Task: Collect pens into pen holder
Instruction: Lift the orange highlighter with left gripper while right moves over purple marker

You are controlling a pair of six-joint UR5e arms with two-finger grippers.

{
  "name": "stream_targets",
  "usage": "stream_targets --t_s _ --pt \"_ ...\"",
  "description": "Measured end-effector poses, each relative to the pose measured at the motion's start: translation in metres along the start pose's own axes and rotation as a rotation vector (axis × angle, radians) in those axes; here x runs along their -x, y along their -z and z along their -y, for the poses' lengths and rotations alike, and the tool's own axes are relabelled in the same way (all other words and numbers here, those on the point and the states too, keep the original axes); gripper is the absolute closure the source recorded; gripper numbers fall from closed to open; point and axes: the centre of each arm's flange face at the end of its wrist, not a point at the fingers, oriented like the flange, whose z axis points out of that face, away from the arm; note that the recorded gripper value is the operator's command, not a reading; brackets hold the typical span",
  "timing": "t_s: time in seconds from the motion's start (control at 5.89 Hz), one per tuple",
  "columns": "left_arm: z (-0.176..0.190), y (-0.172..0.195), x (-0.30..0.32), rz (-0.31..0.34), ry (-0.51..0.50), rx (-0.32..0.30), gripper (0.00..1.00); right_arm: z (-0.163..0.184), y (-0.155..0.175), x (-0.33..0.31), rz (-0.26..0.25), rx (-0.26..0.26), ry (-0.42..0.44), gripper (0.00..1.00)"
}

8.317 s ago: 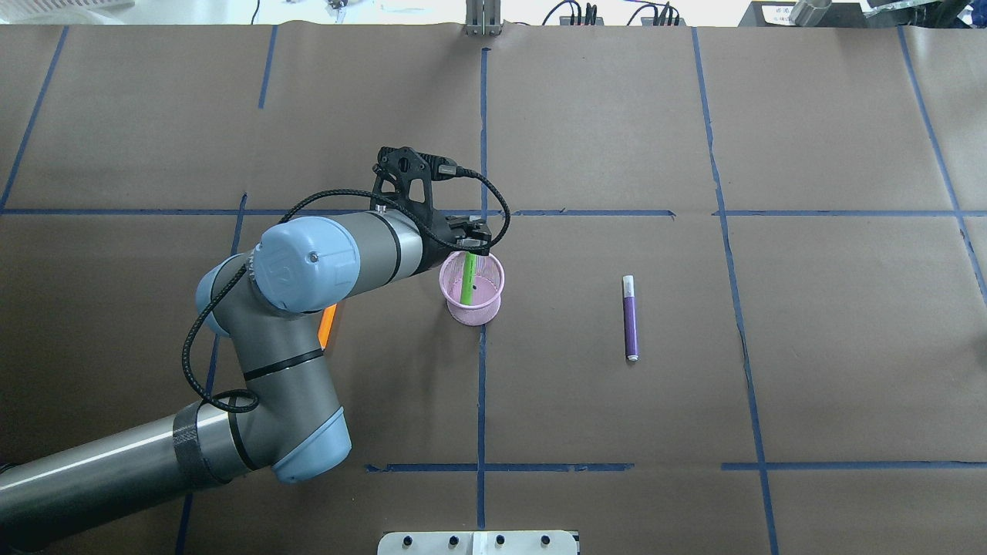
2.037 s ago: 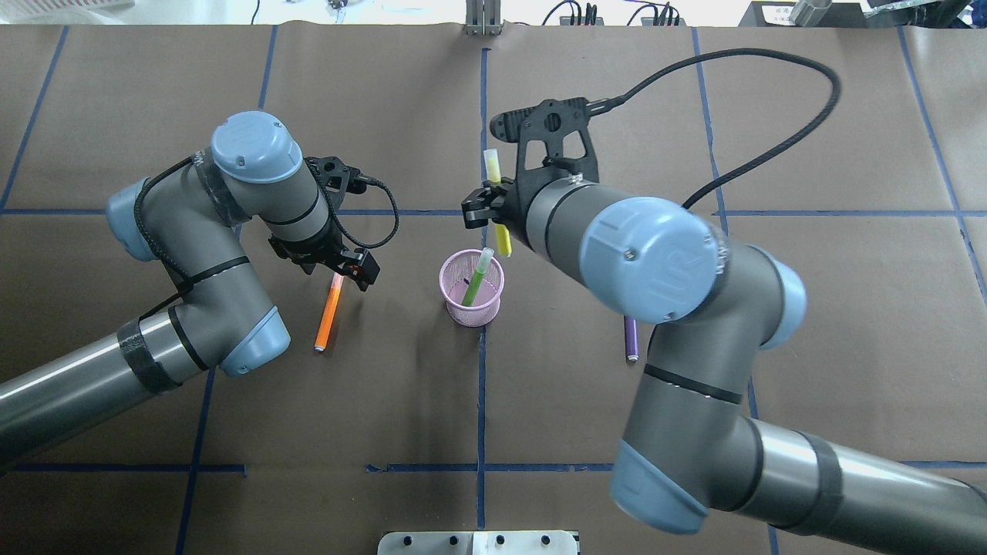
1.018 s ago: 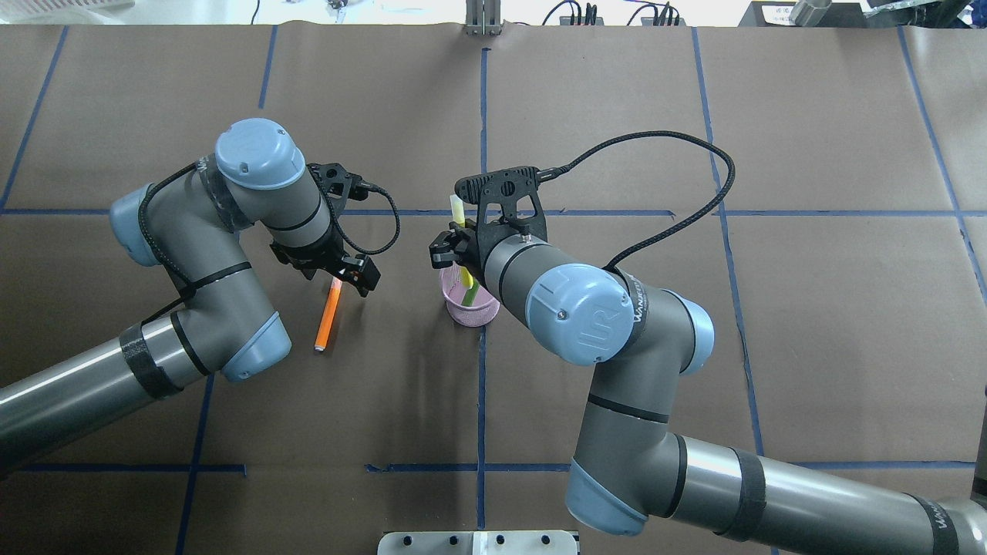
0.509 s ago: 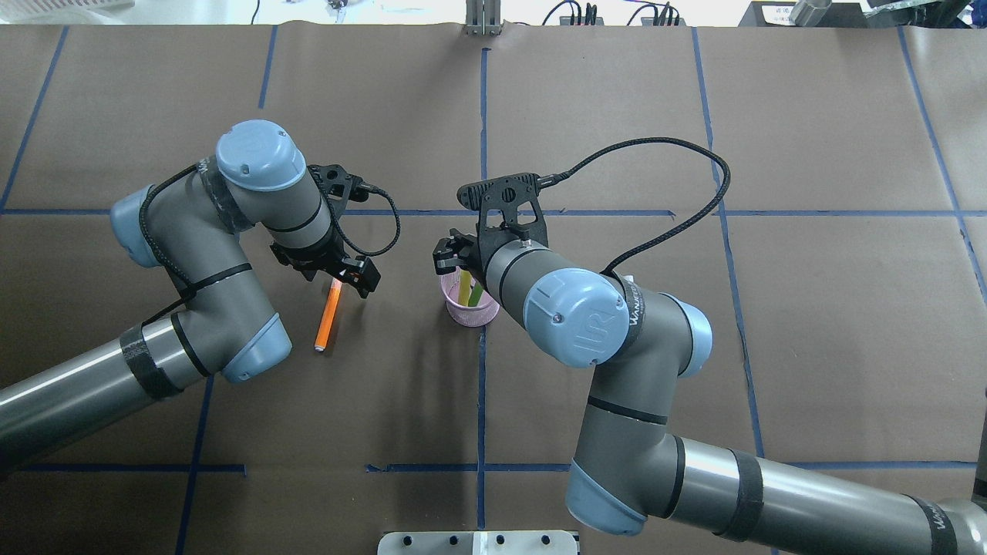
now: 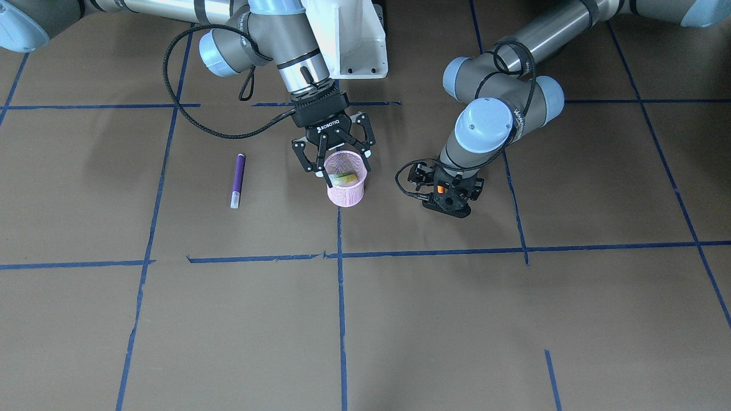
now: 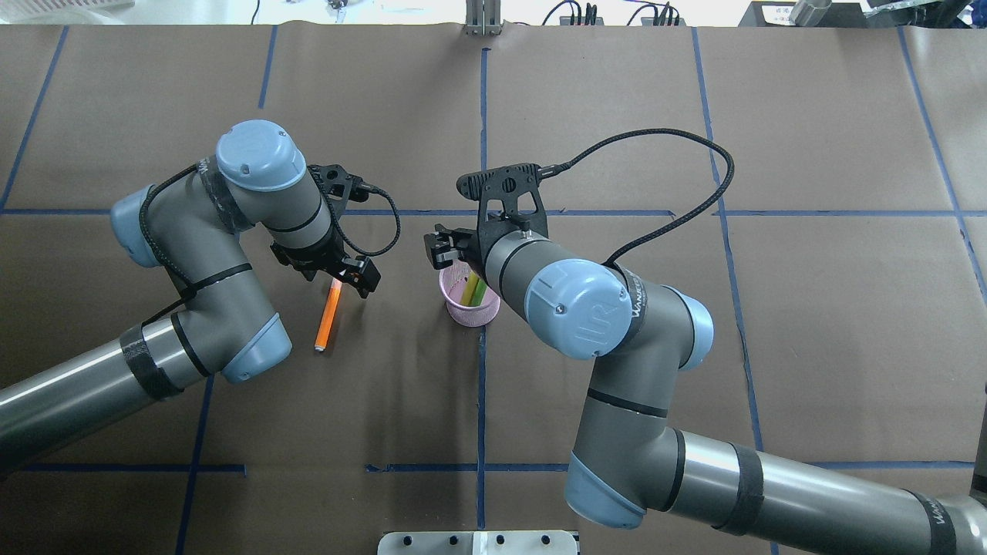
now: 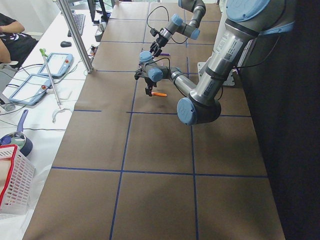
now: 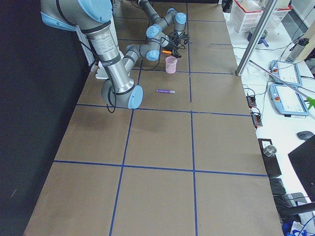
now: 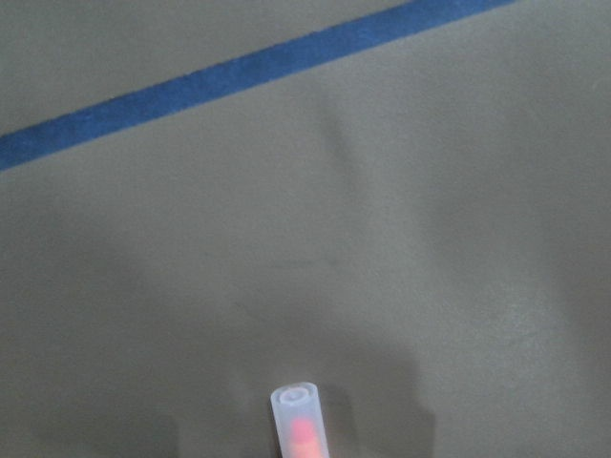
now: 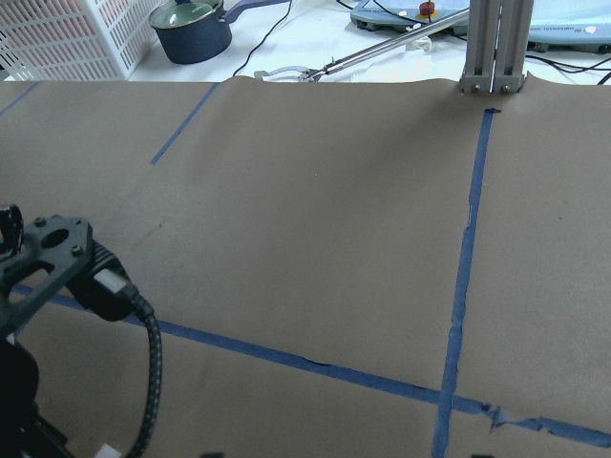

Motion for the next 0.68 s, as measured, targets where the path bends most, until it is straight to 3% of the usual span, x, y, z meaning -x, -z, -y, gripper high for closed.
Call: stream_targets --t_s 0.17,0.34,0.51,0.68 --pt "0.0 0.0 0.0 0.0 0.0 0.0 0.21 0.031 0.018 -0.012 -0.009 0.056 -0.008 0.0" --pt "0.0 0.0 0.0 0.0 0.0 0.0 0.39 0.062 0.035 -0.035 -0.032 0.16 -0.022 0.0" --pt "0.0 -0.001 0.001 0.001 0.0 0.001 0.64 0.083 0.043 -0.066 -0.061 0.274 -0.045 0.0" --pt "0.0 -0.001 0.001 0.001 0.0 0.001 0.86 0.095 0.046 -0.091 -0.083 0.35 -0.054 0.0"
